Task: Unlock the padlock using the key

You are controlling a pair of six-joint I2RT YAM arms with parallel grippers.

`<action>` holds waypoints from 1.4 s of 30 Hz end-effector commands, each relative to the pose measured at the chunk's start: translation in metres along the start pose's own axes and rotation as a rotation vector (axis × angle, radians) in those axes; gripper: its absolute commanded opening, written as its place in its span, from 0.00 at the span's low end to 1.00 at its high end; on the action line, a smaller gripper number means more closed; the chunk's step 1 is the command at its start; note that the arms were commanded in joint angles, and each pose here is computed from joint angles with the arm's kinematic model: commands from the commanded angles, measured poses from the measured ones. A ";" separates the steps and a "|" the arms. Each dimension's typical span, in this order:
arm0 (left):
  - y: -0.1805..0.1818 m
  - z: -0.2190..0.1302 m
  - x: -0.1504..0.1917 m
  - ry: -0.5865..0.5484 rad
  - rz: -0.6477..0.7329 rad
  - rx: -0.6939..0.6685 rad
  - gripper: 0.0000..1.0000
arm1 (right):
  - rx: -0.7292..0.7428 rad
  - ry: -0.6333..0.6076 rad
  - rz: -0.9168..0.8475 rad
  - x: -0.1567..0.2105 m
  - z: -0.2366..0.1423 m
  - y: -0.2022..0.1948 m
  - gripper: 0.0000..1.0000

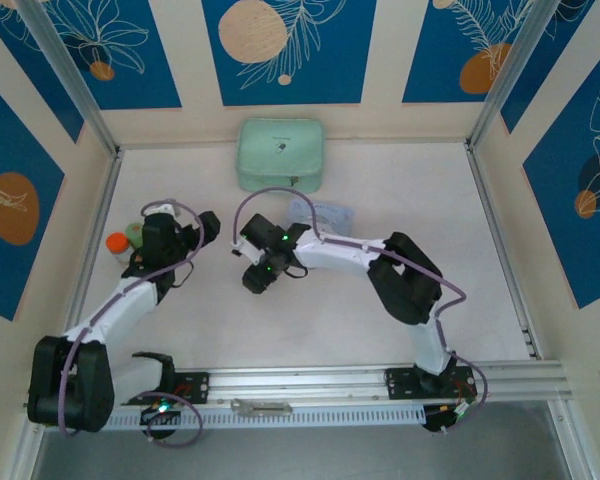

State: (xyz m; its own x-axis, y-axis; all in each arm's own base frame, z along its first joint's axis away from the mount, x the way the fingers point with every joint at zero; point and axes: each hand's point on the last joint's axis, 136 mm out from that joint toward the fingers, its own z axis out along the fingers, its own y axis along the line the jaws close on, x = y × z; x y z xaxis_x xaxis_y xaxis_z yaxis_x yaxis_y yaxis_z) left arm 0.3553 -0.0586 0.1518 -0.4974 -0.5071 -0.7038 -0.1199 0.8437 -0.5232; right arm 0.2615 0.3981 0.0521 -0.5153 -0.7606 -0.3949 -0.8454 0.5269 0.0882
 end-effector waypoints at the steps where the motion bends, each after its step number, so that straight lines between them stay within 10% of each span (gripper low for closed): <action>1: 0.013 -0.009 0.002 -0.009 -0.029 -0.026 0.99 | -0.041 0.129 -0.002 0.025 -0.002 0.008 0.62; 19: 0.012 -0.014 -0.002 -0.011 -0.048 -0.007 0.99 | 0.085 0.105 0.261 0.014 0.025 0.013 0.67; 34: 0.013 -0.020 -0.013 -0.058 -0.061 -0.029 0.99 | -0.190 0.056 0.300 -0.022 0.021 0.087 0.67; 42: 0.014 -0.020 -0.014 -0.057 -0.060 -0.034 0.99 | -0.092 -0.021 0.138 -0.034 -0.013 0.033 0.65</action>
State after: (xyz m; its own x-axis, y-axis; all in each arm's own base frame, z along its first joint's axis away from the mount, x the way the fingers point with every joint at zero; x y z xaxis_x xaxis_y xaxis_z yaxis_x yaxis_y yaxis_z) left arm 0.3409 -0.0425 0.1539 -0.4669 -0.5493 -0.6931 -0.1630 0.8238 -0.5430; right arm 0.2307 0.4516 0.0542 -0.6991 -0.6324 -0.3336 -0.7141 0.6408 0.2819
